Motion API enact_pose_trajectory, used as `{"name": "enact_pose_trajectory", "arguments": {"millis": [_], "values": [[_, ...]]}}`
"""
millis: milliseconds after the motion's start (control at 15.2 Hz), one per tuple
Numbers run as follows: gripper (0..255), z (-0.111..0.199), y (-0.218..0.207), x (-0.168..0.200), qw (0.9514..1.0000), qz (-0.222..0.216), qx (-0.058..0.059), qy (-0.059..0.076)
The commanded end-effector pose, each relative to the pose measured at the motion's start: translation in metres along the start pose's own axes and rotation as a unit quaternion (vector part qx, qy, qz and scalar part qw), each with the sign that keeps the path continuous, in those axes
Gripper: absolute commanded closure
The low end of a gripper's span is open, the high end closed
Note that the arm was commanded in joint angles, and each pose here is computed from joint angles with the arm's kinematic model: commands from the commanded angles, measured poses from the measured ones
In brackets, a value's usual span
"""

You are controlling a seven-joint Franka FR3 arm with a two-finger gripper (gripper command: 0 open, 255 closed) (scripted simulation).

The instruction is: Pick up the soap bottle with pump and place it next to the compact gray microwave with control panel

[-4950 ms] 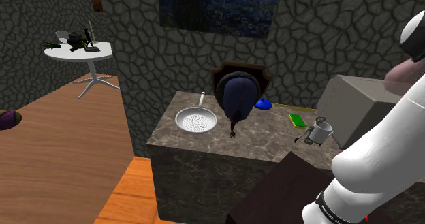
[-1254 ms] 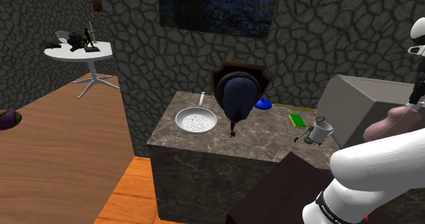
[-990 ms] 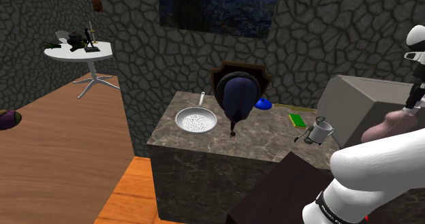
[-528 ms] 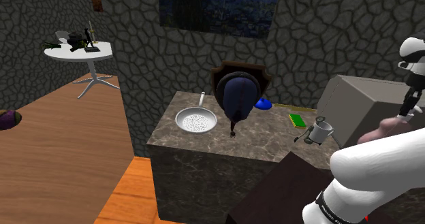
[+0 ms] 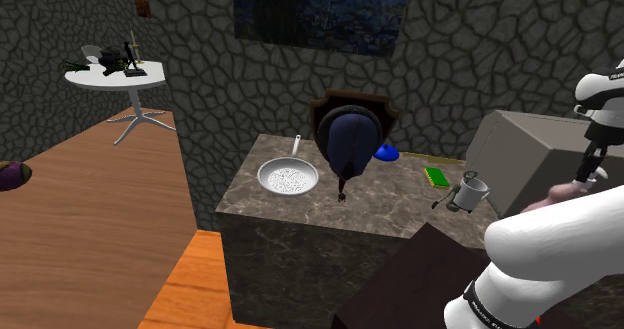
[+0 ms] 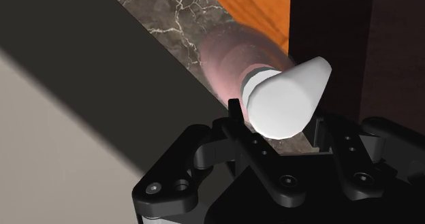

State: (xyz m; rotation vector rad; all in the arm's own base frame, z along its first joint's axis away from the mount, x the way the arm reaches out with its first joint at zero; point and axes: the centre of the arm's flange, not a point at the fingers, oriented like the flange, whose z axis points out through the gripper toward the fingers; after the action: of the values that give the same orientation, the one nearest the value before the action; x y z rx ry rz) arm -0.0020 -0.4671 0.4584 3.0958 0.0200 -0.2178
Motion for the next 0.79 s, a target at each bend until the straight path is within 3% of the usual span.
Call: {"name": "enact_pose_trajectory", "arguments": {"millis": [0, 396, 726], "values": [[255, 0.01, 0.0, 0.0, 1.0, 0.0, -0.001, 0.0], [255, 0.041, -0.001, 0.004, 1.0, 0.0, -0.001, 0.0], [255, 0.041, -0.001, 0.004, 1.0, 0.0, -0.001, 0.0]]}}
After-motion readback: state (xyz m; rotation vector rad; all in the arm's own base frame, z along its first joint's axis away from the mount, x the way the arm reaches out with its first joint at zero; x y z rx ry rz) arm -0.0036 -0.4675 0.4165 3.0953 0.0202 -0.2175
